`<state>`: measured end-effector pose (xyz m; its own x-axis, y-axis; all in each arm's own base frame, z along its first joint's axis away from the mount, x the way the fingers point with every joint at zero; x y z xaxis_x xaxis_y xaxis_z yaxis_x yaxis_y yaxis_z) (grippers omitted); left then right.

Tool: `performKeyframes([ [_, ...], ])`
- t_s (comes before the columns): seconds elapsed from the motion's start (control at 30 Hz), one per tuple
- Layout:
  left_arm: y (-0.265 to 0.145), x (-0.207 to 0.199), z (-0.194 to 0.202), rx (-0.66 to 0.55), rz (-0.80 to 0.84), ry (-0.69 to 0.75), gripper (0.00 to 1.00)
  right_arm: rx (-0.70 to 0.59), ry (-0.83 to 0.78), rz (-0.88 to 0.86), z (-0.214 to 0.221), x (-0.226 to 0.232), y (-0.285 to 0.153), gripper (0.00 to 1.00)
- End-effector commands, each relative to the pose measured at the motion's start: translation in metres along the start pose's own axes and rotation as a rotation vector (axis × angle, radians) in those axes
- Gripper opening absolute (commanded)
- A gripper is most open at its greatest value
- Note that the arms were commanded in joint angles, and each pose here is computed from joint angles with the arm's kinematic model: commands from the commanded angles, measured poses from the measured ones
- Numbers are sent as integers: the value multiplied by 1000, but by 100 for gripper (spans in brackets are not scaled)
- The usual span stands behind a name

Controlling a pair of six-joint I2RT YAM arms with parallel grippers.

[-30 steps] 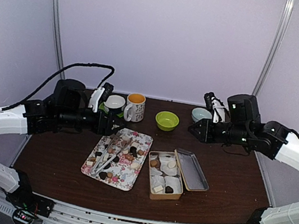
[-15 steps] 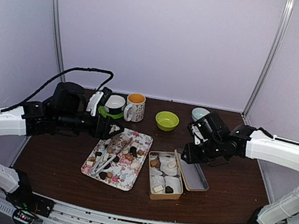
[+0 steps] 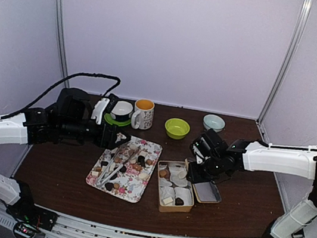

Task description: Pack the chocolate

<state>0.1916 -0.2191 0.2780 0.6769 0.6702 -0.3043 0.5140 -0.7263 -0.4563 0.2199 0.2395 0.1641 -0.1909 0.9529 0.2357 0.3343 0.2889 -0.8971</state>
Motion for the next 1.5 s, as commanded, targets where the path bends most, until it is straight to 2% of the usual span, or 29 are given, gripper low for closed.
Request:
performKeyframes([
  [0.0,2,3,-2,-10,-13,21,71,-4,5,0,3,2,8,30],
  [0.13,4,2,-2,-5,-9,24,71,-5,7,-22,4,5,8,24],
  [0.27,3,2,-3,-4,-12,27,71,-26,10,-13,3,5,4,7],
  [0.37,3,2,-2,2,-14,29,71,-97,31,0,-2,1,-11,1],
  [0.63,3,3,0,-1,-8,18,71,-239,31,-38,-17,3,-63,0],
  [0.87,6,3,-1,-10,34,-20,71,-312,7,-240,-31,22,-116,0],
  [1.07,3,11,-4,-89,152,-84,72,-376,-11,-542,-38,42,-157,0],
  [1.17,0,17,-6,-122,138,-81,80,-428,-15,-681,-39,49,-171,0],
  [1.27,-1,28,-4,-128,111,-123,97,-454,-14,-809,-39,57,-178,0],
  [1.33,-2,36,-1,-135,72,-166,98,-462,-16,-880,-39,62,-182,0],
  [1.47,-9,34,-3,-189,101,-144,98,-489,-14,-989,-39,70,-190,0],
])
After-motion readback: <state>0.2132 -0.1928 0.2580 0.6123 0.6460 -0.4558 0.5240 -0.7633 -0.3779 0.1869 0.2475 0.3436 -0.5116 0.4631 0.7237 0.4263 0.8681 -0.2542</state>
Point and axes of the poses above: each gripper's point midway between its finger pads, its own y axis out along the fingers, its own x axis along the line the jaws close on, z = x × y, the point moved 10 cm from there along -y, back along the fingers, and after that the axes turned 9 degrees about y, right-handed, at the moved point
